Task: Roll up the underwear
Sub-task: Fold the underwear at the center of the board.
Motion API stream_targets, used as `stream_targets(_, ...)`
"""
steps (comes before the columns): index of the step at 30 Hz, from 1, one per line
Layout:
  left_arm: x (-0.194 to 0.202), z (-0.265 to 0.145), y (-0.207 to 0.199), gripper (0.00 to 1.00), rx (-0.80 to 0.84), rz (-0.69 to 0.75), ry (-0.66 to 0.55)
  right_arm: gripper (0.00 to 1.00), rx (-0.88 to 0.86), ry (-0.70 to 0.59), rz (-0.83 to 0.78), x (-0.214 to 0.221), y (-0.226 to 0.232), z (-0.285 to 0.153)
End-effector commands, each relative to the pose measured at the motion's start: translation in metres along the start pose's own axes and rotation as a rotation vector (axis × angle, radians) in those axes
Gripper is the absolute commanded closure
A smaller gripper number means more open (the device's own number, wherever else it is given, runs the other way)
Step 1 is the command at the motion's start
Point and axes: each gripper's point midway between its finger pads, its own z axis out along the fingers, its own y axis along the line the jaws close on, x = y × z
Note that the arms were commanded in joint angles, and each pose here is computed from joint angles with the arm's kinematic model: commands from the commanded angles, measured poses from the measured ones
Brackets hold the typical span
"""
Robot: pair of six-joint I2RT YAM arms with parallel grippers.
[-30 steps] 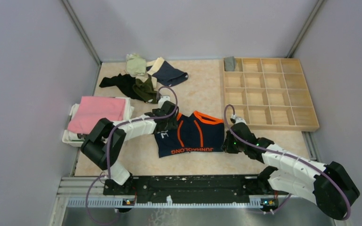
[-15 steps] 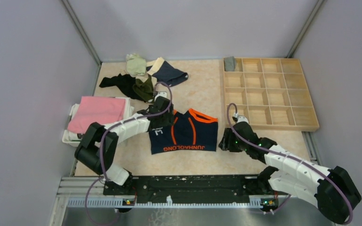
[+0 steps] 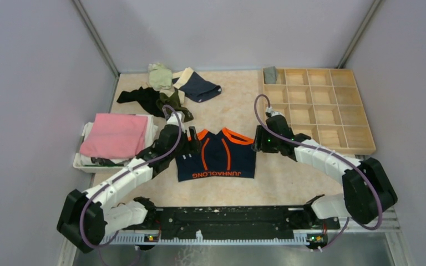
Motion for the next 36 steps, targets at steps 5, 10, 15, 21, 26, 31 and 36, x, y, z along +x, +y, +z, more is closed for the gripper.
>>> stream_targets(5,-0.013,-0.017,-0.002,0.03,0.030,-0.044,-0.086,0.53,0.052,-0.023,-0.118,-0.036,0.005,0.025)
stream_targets(10,-0.012,-0.020,0.002,0.01,0.021,-0.065,-0.097,0.60,0.086,0.003,-0.150,-0.040,0.003,0.036)
stream_targets(15,-0.007,-0.021,-0.002,0.01,0.042,-0.079,-0.081,0.63,0.119,0.031,-0.169,-0.037,-0.002,0.047)
stream_targets(21,-0.007,-0.021,-0.005,0.01,0.056,-0.076,-0.074,0.64,0.153,0.058,-0.188,-0.034,-0.009,0.058)
stream_targets(26,-0.007,-0.023,-0.005,0.01,0.058,-0.073,-0.074,0.67,0.153,0.085,-0.195,-0.030,-0.010,0.068)
stream_targets(31,-0.007,-0.025,-0.012,0.01,0.098,-0.040,-0.058,0.72,0.152,0.113,-0.196,-0.023,-0.012,0.075)
stream_targets(36,-0.003,-0.026,-0.022,0.01,0.152,-0.033,-0.030,0.72,0.136,0.143,-0.192,-0.013,-0.013,0.079)
